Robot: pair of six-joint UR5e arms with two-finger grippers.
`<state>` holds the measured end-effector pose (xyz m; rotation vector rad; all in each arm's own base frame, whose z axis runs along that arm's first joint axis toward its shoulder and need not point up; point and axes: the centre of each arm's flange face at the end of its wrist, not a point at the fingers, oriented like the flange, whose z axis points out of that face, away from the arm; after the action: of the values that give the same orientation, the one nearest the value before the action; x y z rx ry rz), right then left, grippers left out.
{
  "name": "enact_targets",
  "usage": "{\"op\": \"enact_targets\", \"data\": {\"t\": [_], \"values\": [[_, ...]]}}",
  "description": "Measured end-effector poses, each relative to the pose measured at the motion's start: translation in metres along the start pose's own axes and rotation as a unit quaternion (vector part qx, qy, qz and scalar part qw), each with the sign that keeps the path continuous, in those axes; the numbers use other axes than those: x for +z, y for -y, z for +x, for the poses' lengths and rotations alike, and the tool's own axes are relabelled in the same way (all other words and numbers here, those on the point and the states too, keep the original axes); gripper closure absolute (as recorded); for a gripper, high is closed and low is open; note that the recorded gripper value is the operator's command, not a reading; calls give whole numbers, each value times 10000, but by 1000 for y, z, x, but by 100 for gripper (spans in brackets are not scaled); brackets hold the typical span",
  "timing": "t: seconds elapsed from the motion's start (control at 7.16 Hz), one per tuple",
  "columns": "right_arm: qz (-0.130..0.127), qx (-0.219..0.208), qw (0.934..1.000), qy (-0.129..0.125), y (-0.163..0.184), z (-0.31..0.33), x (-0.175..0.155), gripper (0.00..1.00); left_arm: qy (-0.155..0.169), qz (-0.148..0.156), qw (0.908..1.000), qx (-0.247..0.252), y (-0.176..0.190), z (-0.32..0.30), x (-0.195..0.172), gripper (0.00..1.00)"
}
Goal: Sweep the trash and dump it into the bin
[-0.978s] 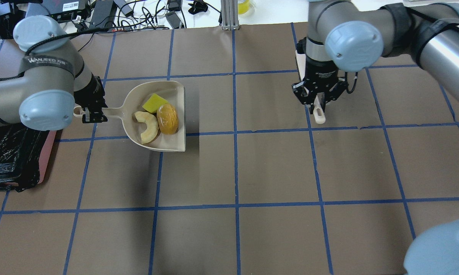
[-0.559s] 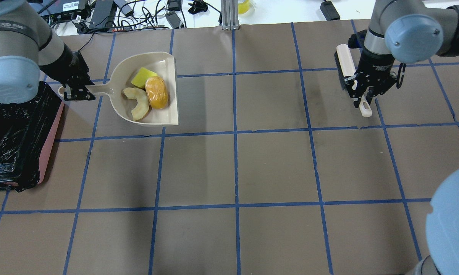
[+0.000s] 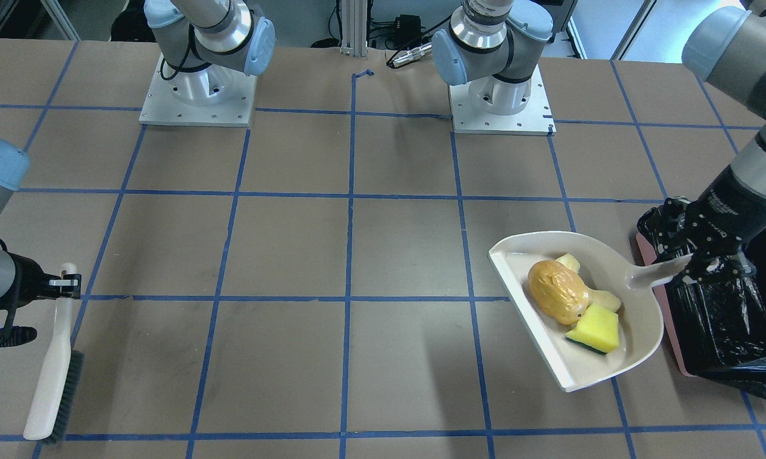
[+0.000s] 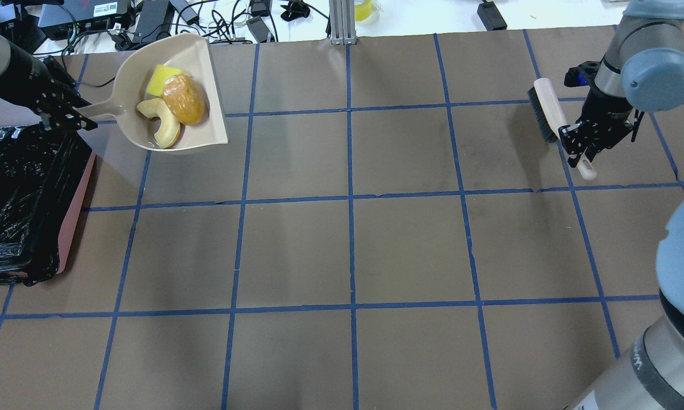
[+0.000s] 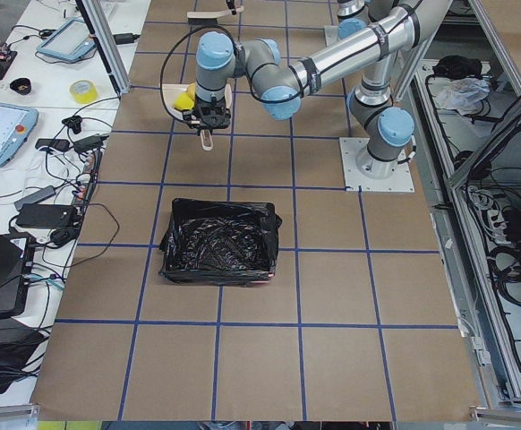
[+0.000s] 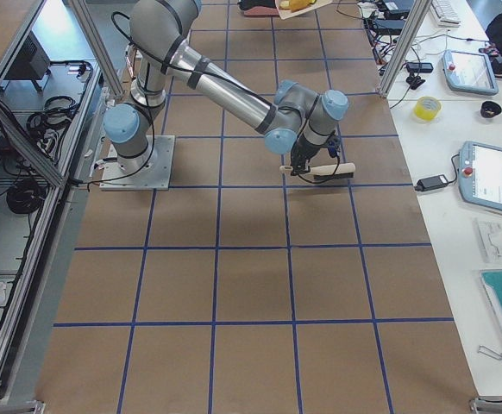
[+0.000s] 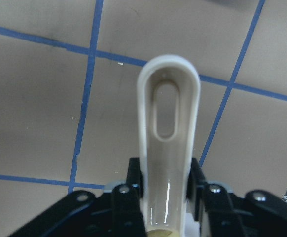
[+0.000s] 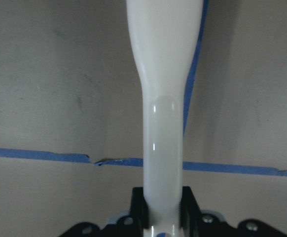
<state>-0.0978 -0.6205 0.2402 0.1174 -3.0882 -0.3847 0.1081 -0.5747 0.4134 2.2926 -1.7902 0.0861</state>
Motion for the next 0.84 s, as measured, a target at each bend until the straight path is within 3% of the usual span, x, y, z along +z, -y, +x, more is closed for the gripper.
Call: {"op": "enact_targets", "data": {"t": [0.42, 0.56, 0.84], "values": [[-113, 357, 9993, 82, -7, 1, 13, 99, 169, -52, 9991, -390, 64, 15, -24, 100], [-128, 371, 9992, 83, -8, 1, 14, 93, 187, -57, 9988, -449, 79, 20, -35, 100], [-114, 345, 9993, 73, -7, 1, 14, 51, 173, 32, 9998, -116, 141, 23, -50, 100]]}}
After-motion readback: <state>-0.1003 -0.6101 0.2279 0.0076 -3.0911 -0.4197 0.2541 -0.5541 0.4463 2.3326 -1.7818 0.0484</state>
